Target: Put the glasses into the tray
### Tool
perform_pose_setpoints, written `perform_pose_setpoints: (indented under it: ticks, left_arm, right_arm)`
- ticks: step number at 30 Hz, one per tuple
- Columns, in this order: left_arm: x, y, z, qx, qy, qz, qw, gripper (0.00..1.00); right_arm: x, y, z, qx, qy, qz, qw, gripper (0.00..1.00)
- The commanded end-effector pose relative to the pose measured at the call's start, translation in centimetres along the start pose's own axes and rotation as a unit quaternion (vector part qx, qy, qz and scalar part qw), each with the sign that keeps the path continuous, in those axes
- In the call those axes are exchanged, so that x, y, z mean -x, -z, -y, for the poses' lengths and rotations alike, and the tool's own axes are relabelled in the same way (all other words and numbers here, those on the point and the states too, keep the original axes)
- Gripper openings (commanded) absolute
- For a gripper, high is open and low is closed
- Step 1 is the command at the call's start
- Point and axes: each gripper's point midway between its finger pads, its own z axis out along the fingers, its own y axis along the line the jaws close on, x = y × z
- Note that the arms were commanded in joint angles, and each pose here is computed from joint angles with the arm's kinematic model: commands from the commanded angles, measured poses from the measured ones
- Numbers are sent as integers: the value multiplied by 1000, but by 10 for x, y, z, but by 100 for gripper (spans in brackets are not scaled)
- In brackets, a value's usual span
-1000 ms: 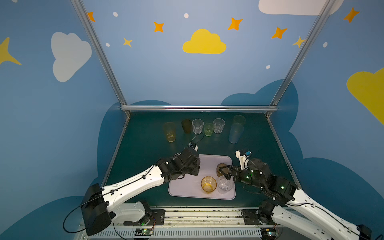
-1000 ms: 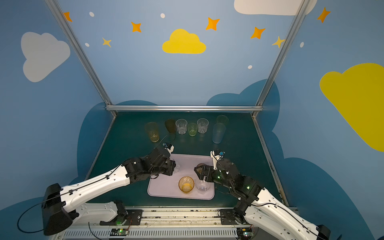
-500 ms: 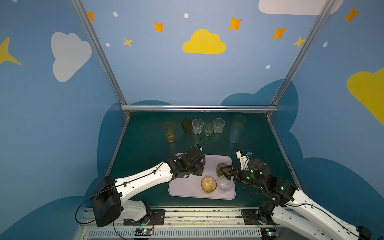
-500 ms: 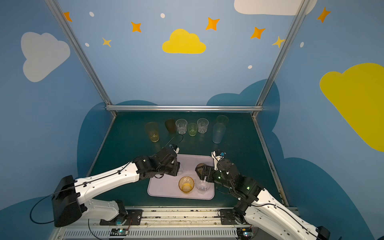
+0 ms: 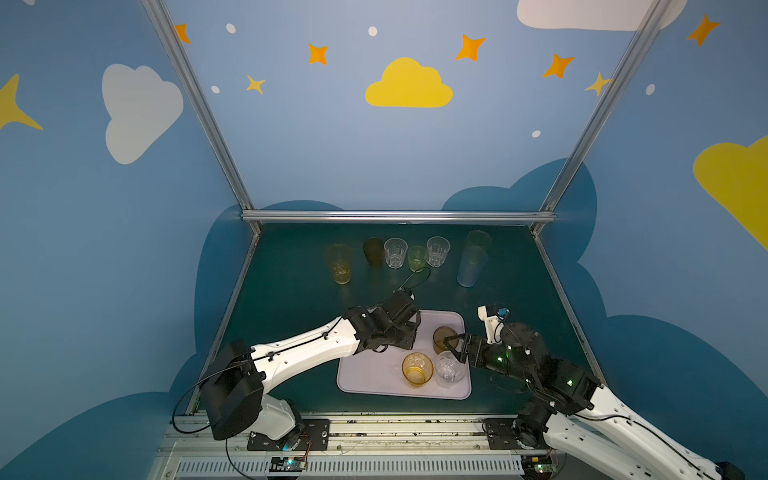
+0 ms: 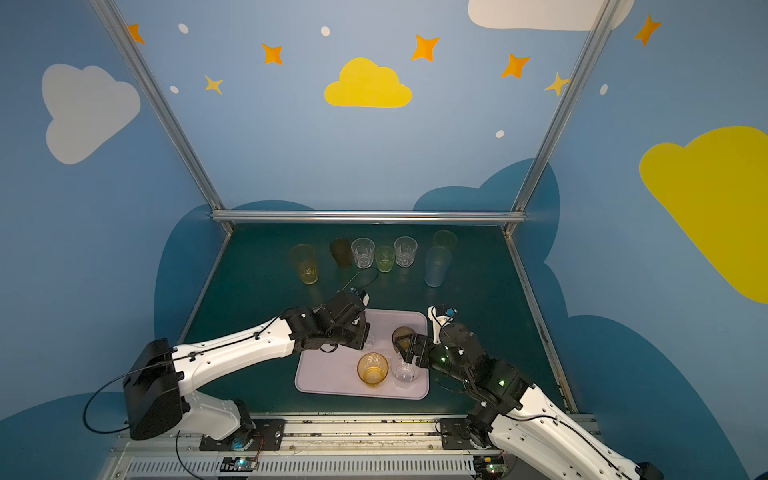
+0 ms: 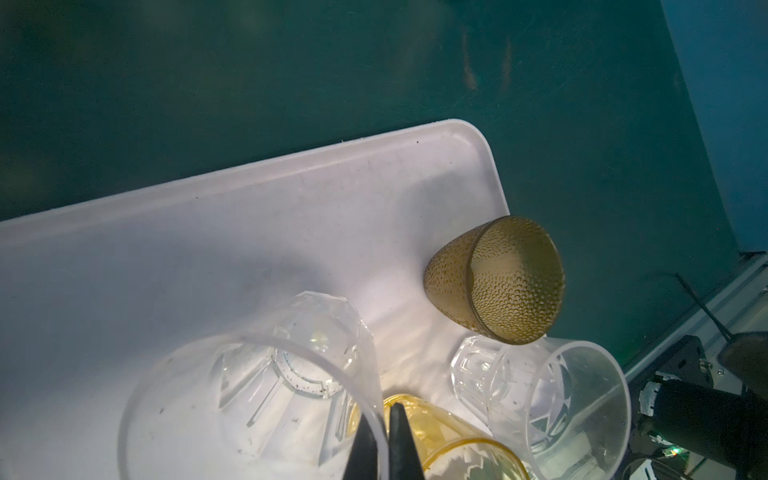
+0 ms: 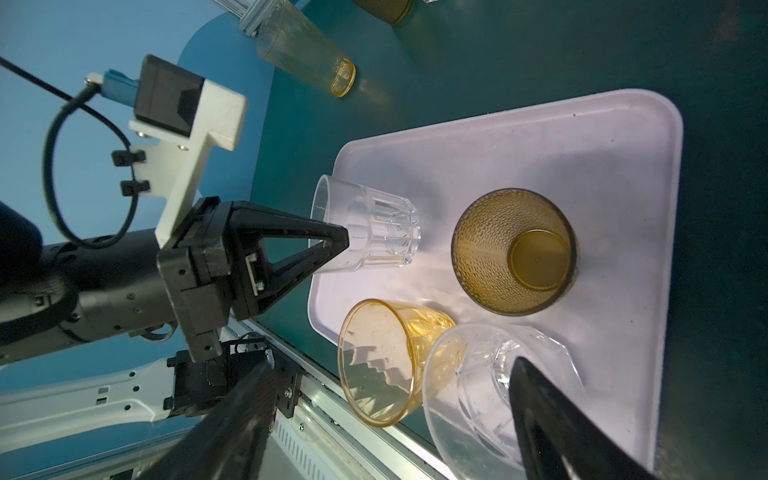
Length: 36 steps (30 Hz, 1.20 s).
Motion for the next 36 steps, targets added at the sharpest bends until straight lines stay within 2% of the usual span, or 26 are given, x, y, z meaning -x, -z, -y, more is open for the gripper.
perform_pose_setpoints:
  ticks: [1, 20, 36]
  left_arm:
    - [10, 1, 12, -15, -12, 5, 1000, 4]
    - [3, -24, 28, -30, -12, -38, 999, 4]
    - [-1, -30, 40, -36, -17, -46, 998, 4]
  right_arm:
    - [-2, 2, 11, -16, -9, 5, 1000, 87]
    - [-1, 5, 18, -24, -9, 15, 1000, 87]
    - [-1, 6, 20, -24, -13, 16, 1000, 87]
